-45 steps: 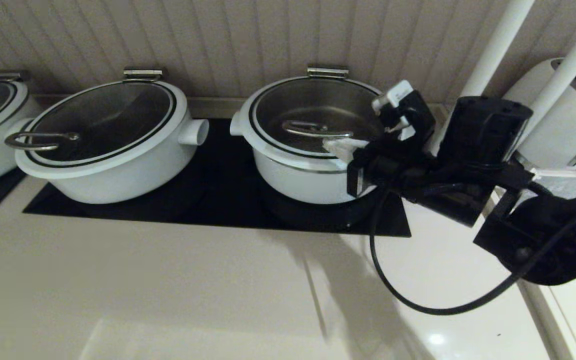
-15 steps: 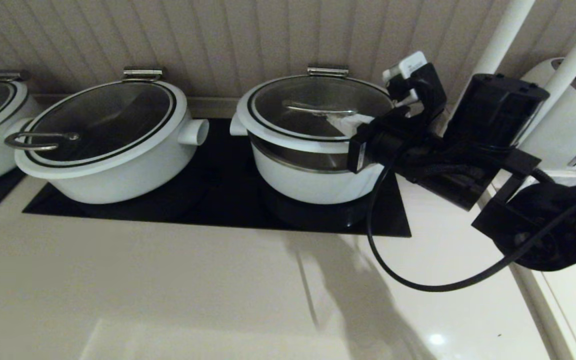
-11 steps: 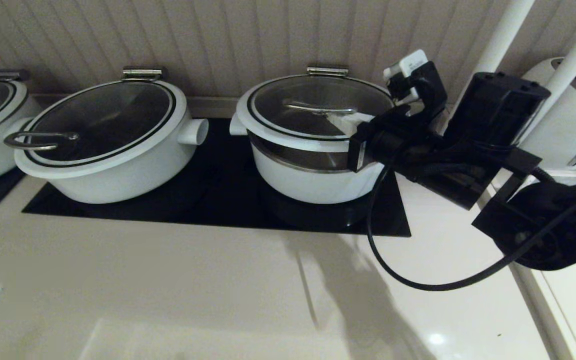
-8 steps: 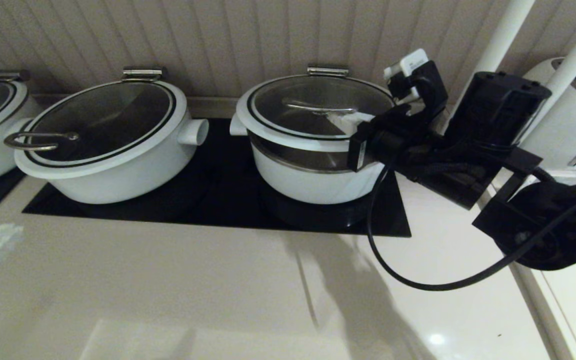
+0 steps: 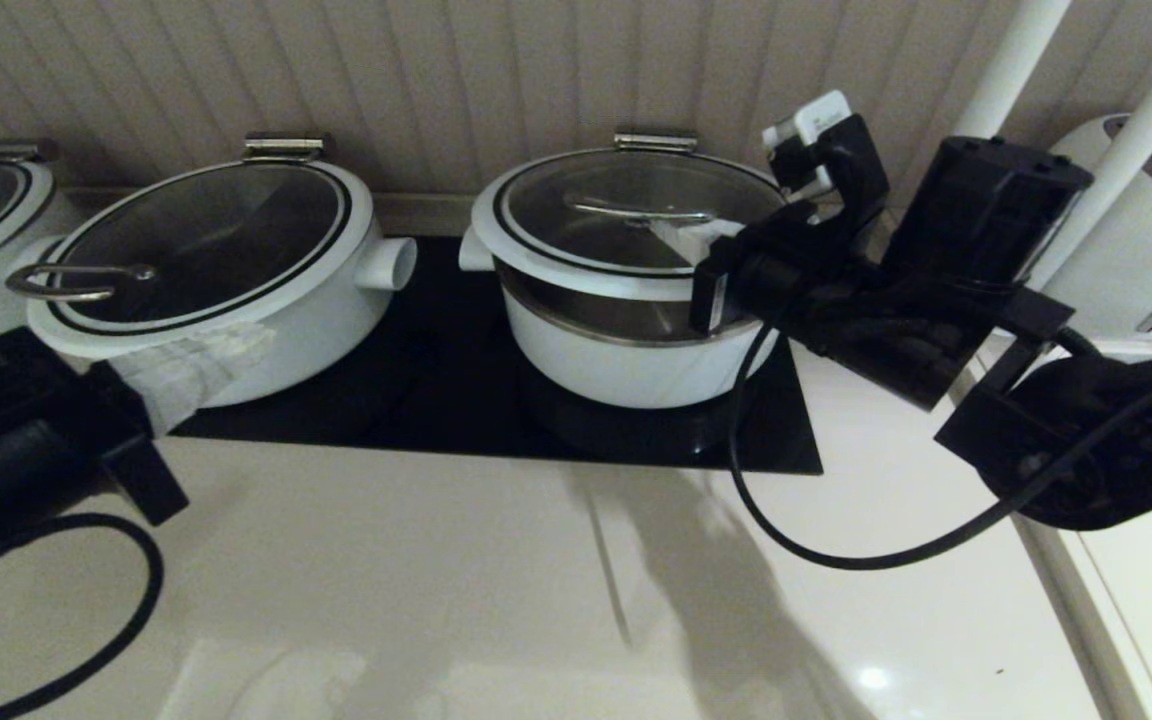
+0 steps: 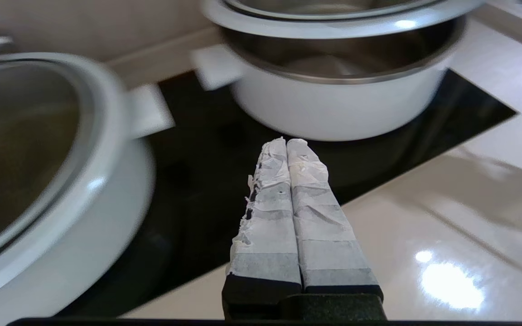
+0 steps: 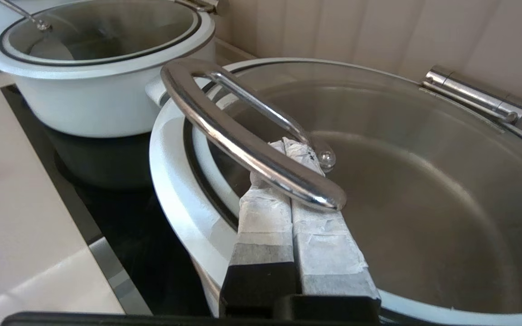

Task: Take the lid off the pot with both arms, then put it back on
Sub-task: Hold the pot lid with the left arm

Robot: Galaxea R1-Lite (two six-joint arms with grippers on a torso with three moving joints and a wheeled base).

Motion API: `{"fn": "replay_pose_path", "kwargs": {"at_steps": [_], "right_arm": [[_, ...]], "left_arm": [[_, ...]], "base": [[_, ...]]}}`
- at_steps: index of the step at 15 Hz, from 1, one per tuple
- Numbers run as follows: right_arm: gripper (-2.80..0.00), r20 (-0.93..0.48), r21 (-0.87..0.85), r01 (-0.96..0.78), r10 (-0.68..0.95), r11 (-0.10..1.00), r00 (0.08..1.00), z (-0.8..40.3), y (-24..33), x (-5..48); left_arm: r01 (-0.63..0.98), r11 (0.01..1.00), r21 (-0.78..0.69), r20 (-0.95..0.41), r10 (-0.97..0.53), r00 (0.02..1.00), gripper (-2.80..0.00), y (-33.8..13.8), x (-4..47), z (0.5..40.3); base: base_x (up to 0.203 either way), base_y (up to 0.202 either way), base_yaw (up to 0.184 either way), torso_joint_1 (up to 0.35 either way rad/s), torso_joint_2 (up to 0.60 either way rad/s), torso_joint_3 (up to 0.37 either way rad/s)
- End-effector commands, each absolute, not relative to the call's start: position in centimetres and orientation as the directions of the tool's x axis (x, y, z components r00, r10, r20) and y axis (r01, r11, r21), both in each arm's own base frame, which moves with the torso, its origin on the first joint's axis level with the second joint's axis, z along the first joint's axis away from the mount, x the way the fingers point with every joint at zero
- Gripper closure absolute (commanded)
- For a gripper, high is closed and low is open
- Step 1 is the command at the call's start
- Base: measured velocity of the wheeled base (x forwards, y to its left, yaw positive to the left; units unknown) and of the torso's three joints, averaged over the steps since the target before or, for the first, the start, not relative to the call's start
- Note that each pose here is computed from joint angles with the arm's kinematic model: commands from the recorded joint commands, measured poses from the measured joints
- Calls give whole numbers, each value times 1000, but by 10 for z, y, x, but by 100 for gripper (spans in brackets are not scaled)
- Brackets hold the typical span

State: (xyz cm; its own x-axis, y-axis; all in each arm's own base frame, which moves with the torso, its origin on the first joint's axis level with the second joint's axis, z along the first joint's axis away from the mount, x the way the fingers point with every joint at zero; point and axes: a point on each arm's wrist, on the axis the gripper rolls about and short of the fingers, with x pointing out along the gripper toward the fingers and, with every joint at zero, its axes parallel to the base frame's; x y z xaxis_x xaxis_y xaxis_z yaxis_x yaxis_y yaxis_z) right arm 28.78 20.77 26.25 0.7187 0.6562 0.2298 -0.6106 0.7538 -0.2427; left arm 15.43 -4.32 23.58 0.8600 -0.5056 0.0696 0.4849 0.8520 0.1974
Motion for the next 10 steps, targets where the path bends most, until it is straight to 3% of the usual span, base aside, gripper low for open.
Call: {"fn": "replay_pose_path", "kwargs": {"at_steps": [1,10], "right_arm": [[0,242,-245,-607,654,756,716,265,209,290],[0,248,-244,-607,653,757,715,266,211,293]], "left_arm": [[551,817,170,-15,-557,831,0,-64,190,217],[591,796,134,-9,-595,804,0,-141,251,191]], "base": [[0,0,0,0,0,0],[0,0,0,0,0,0]]}}
